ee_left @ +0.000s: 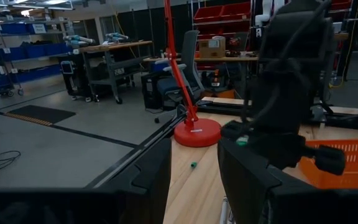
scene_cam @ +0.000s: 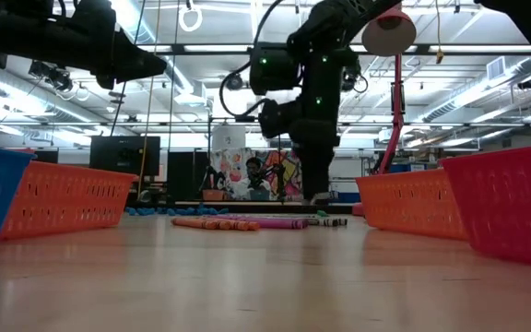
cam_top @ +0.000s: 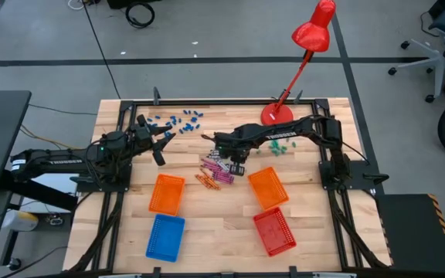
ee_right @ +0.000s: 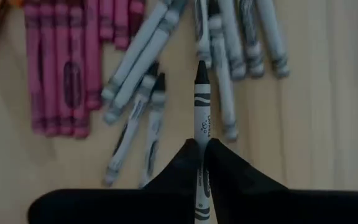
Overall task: Sort crayons
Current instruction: Put the black crayon into the right orange bin
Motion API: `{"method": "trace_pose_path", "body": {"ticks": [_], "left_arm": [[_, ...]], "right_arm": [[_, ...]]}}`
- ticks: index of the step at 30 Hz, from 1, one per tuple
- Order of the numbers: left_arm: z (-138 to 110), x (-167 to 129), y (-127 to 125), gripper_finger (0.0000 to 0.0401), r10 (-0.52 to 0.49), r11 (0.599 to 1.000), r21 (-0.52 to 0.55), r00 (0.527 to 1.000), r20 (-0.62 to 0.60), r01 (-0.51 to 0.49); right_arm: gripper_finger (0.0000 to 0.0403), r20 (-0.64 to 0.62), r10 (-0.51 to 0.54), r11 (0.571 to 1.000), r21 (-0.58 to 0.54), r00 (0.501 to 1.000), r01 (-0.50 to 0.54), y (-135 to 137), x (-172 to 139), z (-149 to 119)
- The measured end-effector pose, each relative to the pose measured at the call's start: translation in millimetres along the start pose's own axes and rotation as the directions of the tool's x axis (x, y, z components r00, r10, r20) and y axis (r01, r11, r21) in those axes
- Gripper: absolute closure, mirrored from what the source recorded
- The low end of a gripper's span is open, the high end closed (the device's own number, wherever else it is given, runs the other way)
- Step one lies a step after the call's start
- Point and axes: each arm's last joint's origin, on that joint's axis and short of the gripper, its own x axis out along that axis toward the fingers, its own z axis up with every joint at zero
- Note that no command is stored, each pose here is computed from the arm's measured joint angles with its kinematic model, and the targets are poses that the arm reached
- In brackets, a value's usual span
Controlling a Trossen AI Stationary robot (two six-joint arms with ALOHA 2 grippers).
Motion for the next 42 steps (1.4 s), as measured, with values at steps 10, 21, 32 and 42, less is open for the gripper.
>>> {"method": "trace_pose_path", "body": {"ticks": [10,21,32,42], "left_arm": [[0.1,0.0,0.0,0.0259,0.0,0.999,0.046,1.0,0.001,0.0],[8.6,-0.4,0.8,0.0259,0.008,0.999,0.05,0.996,0.086,-0.012],[11.4,-0.6,1.1,0.0259,0.011,0.999,0.039,0.993,0.114,-0.015],[7.2,-0.4,0.2,0.0259,0.003,0.999,-0.052,0.997,0.071,0.001]], "right_arm": [[0.0371,-0.106,0.026,0.998,0.058,0.994,-0.02,37.0,-23.6,-16.8],[0.037,-0.008,-0.032,0.988,0.15,0.999,0.033,70.7,-73.1,-43.8],[0.037,-0.076,-0.068,0.909,0.407,0.995,0.093,89.8,-48.3,-109.4],[0.0363,-0.055,-0.001,0.843,0.538,0.999,0.03,93.8,-26.4,-126.5]]}}
